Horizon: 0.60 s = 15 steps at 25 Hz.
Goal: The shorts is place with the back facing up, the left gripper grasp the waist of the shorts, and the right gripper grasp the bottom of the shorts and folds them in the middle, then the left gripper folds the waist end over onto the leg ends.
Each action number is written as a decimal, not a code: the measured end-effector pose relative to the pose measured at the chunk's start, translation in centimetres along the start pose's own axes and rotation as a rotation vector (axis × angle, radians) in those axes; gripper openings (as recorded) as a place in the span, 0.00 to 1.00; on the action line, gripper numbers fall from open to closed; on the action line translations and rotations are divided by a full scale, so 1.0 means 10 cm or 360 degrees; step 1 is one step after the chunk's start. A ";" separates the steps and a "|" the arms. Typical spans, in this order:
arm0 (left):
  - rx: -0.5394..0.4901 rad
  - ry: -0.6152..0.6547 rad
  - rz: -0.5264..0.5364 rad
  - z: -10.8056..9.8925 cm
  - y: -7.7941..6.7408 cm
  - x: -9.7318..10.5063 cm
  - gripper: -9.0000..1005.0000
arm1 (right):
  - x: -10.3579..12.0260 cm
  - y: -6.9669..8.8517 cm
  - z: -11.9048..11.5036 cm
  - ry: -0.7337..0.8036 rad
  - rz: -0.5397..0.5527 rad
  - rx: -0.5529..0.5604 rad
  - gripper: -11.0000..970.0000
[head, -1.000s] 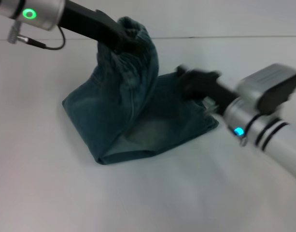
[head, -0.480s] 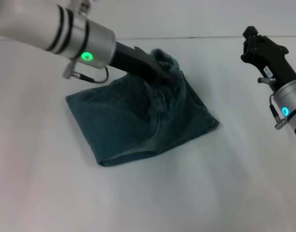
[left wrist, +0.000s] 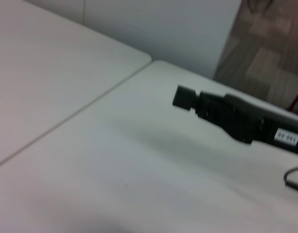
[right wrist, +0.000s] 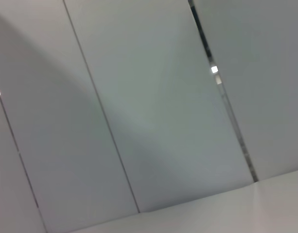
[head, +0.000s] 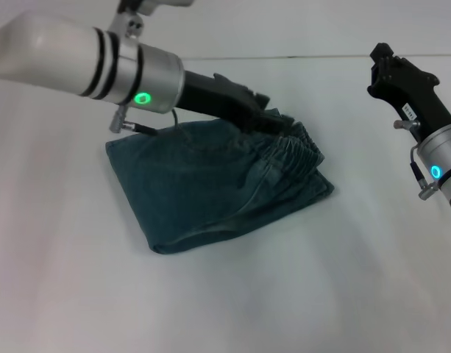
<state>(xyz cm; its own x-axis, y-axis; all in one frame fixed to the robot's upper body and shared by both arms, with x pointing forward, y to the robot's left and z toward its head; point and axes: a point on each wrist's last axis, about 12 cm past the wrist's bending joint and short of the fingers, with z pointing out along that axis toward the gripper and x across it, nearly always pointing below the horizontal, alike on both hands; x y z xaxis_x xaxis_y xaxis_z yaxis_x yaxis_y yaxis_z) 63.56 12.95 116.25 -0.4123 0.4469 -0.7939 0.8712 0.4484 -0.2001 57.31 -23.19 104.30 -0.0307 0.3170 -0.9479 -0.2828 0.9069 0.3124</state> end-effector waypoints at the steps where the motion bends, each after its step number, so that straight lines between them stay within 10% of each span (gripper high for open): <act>1: -0.0002 -0.0037 -0.0018 -0.05 0.01 0.03 0.55 | 0.00 0.01 0.00 0.0013 0.0014 -0.0022 0.02; 6: 0.0001 -0.0213 -0.0133 -0.36 0.05 0.24 0.67 | -0.07 -0.10 -0.01 0.0115 0.0173 -0.0207 0.02; 15: 0.0042 -0.0512 -0.0405 -1.10 0.12 0.99 0.85 | -0.72 -0.37 -0.35 0.0302 0.0204 -0.0959 0.34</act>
<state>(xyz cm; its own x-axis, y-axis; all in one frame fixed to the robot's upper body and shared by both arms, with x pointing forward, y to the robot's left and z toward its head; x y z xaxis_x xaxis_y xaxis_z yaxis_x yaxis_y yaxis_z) 57.59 26.45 114.44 -0.5150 0.0573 -0.8553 0.7603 0.4913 -0.4249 55.21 -29.81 109.71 -0.2532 0.3079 -0.9171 -0.7530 0.5324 0.3867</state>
